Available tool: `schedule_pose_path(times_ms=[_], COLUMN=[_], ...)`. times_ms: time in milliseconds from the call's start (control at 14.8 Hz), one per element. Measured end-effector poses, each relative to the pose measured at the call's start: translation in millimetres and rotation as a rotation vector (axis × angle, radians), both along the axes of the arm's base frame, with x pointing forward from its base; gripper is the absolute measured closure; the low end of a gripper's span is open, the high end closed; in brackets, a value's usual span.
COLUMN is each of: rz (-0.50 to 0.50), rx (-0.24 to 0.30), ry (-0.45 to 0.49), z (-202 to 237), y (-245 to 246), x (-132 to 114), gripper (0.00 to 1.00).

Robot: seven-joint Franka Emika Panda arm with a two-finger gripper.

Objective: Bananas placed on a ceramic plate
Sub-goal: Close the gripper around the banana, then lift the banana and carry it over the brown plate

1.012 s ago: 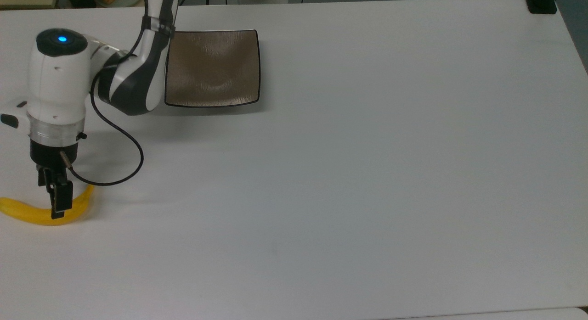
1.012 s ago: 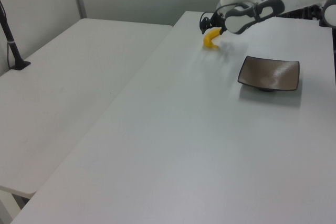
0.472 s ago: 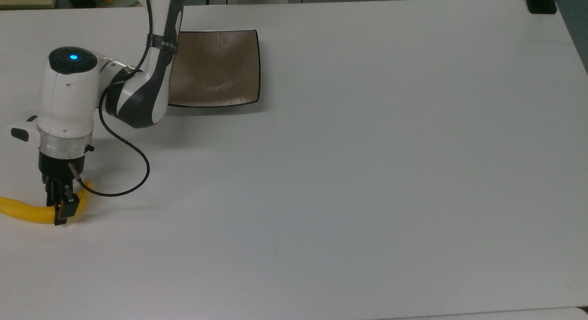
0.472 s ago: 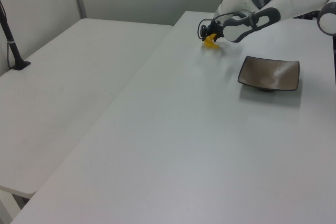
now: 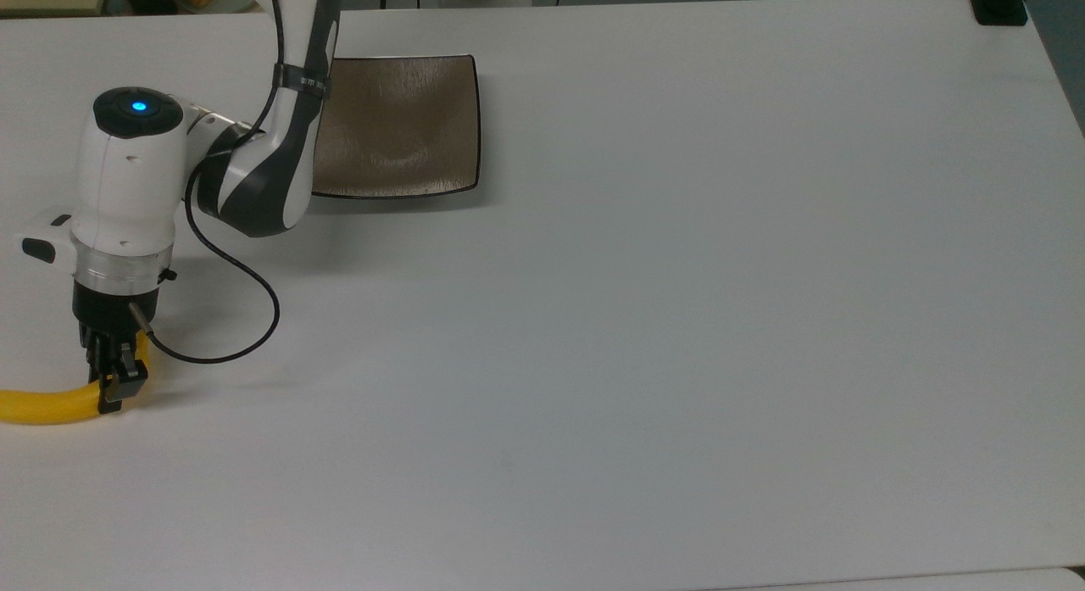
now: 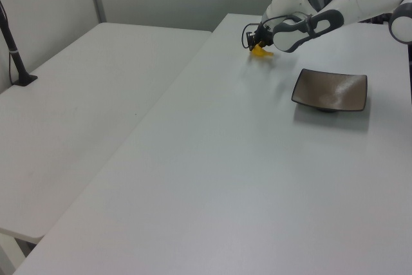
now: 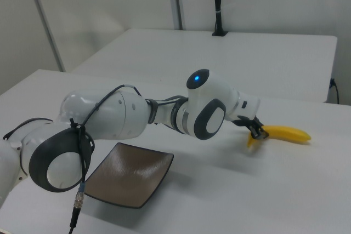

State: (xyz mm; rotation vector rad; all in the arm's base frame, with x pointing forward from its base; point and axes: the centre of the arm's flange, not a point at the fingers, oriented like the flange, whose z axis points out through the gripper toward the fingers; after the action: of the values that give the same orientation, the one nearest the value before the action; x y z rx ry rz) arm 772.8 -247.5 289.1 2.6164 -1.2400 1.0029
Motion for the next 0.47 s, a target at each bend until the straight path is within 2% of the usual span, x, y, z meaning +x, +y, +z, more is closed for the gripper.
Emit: schedule_pose_path(times_ms=[337, 472], rz=[0.037, 0.067], rx=[-0.022, -0.005], ry=[-0.046, -0.047], z=[48.6, 72.8], y=[5.6, 19.6], x=[1.9, -1.6], gripper=[0.66, 0.66])
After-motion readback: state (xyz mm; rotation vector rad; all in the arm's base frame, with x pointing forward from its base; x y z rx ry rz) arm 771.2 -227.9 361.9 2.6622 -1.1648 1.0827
